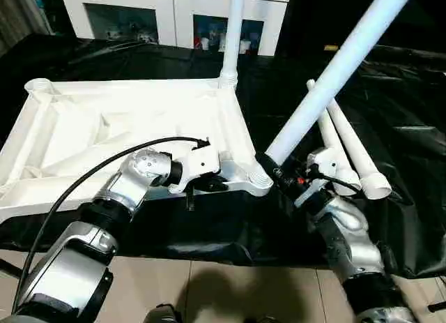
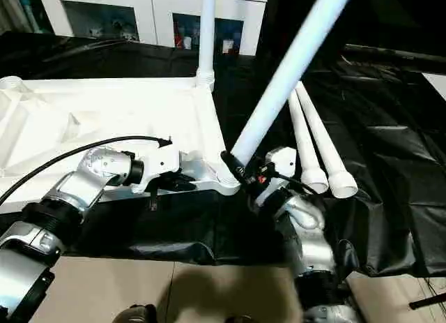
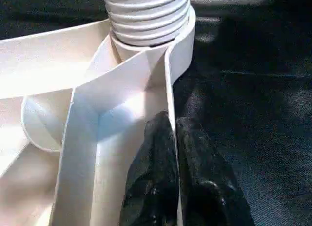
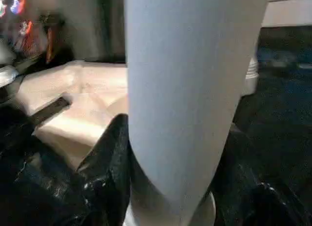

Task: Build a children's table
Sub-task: Insert table leg to table base

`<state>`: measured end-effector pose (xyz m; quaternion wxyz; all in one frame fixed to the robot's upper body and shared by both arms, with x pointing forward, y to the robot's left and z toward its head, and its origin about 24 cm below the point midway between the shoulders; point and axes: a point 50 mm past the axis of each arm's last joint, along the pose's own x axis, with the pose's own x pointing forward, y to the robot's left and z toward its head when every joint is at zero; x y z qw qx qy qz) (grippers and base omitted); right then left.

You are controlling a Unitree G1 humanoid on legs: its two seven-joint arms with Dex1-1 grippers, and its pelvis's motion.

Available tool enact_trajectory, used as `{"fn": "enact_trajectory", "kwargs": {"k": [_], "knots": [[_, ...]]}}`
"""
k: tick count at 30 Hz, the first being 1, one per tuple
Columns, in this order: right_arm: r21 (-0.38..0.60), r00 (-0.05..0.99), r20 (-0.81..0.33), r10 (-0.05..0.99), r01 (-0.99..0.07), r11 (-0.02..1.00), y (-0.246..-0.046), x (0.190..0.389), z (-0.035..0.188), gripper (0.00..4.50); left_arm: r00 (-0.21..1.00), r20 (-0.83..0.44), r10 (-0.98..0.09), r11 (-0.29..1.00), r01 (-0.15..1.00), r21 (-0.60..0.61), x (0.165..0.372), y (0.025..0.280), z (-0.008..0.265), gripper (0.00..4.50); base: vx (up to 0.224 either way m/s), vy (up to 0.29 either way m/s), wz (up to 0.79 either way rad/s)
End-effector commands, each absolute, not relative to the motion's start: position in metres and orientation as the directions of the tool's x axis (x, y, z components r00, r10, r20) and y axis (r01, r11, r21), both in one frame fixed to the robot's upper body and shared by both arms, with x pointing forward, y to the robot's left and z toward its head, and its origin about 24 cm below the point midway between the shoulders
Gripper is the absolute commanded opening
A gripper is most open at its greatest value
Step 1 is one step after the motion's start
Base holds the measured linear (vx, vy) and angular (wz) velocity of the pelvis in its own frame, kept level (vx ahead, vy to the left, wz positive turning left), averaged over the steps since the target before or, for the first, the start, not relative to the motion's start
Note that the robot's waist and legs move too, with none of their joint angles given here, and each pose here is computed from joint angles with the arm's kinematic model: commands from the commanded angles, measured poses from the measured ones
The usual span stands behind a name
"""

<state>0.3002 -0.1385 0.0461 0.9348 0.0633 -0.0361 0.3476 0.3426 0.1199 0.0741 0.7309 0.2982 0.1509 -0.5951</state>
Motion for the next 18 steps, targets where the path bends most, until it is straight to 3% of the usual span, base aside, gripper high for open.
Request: {"fn": "enact_trajectory", "kwargs": {"k": [1,9,13,18], "knots": [[0.144,0.748,-0.056,0.662,-0.650,0.746,-0.144,0.287,0.015,1.85,0.289,-0.582,-0.760,0.142,0.948,0.284,0.347,0.126,0.078,0.00,0.000,0.000,0.00],[0.182,0.666,-0.107,0.738,-0.716,0.673,-0.144,0.290,0.021,1.85,0.272,-0.601,-0.751,0.120,0.952,0.281,0.345,0.127,0.075,0.00,0.000,0.000,0.00],[0.244,0.631,-0.147,0.762,-0.723,0.646,-0.148,0.302,0.027,1.85,0.259,-0.612,-0.748,0.101,0.954,0.281,0.345,0.126,0.078,0.00,0.000,0.000,0.00],[0.230,0.592,-0.179,0.786,-0.751,0.618,-0.151,0.308,0.033,1.85,0.243,-0.621,-0.745,0.083,0.958,0.275,0.344,0.125,0.078,0.00,0.000,0.000,0.00]]}}
